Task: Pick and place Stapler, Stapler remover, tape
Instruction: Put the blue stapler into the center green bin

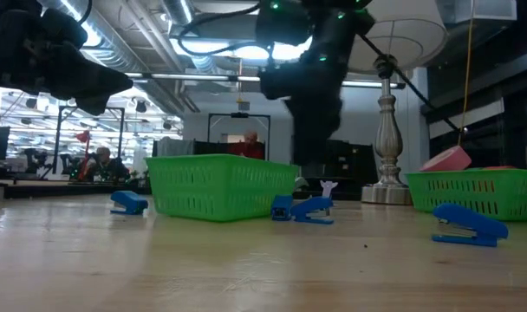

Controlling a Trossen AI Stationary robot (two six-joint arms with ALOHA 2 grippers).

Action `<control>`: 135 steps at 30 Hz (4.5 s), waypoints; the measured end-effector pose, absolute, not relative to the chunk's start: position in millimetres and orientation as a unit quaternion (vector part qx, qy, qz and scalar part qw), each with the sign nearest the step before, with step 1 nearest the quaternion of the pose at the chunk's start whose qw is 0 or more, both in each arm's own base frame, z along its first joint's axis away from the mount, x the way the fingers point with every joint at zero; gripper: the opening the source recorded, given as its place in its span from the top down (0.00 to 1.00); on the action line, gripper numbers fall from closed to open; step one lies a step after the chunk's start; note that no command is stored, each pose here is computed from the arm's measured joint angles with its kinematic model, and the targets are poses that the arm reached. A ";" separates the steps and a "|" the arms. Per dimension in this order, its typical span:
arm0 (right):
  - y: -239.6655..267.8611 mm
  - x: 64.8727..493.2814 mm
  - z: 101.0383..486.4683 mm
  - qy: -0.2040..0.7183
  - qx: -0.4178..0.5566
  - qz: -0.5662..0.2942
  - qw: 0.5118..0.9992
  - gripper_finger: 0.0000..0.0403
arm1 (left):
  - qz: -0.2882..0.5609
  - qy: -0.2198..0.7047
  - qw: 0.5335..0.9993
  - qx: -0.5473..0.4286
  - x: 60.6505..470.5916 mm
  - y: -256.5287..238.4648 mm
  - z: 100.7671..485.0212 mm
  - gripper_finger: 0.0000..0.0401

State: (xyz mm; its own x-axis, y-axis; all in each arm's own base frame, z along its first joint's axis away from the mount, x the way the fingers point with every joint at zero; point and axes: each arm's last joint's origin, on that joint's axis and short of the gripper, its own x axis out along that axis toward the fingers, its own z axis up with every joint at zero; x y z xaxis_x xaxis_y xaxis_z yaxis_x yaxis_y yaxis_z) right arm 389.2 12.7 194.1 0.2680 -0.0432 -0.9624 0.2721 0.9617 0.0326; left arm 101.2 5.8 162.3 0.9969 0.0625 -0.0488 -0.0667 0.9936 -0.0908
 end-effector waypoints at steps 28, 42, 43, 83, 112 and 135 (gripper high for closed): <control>75.0 346.4 184.0 0.710 -0.027 -0.051 0.702 0.47 | 0.032 0.018 0.998 -0.046 101.5 5.8 163.2 0.85; 108.6 327.9 168.4 0.722 -0.008 -0.061 0.689 0.47 | 0.032 0.018 0.998 -0.046 101.5 5.8 163.2 0.85; 111.8 326.7 168.4 0.722 -0.006 -0.063 0.689 0.47 | 0.032 0.018 0.998 -0.046 101.5 5.8 163.2 0.85; 182.2 318.1 169.1 0.628 0.155 -0.139 0.750 0.47 | 0.032 0.017 0.998 -0.046 101.5 5.8 163.2 0.85; 194.1 318.3 136.7 0.644 0.146 -0.161 0.733 0.75 | 0.032 0.017 0.998 -0.046 101.5 5.8 163.2 0.85; 153.9 370.5 197.6 0.626 0.018 -0.074 0.776 0.82 | 0.032 0.018 0.998 -0.046 101.5 5.8 163.2 0.85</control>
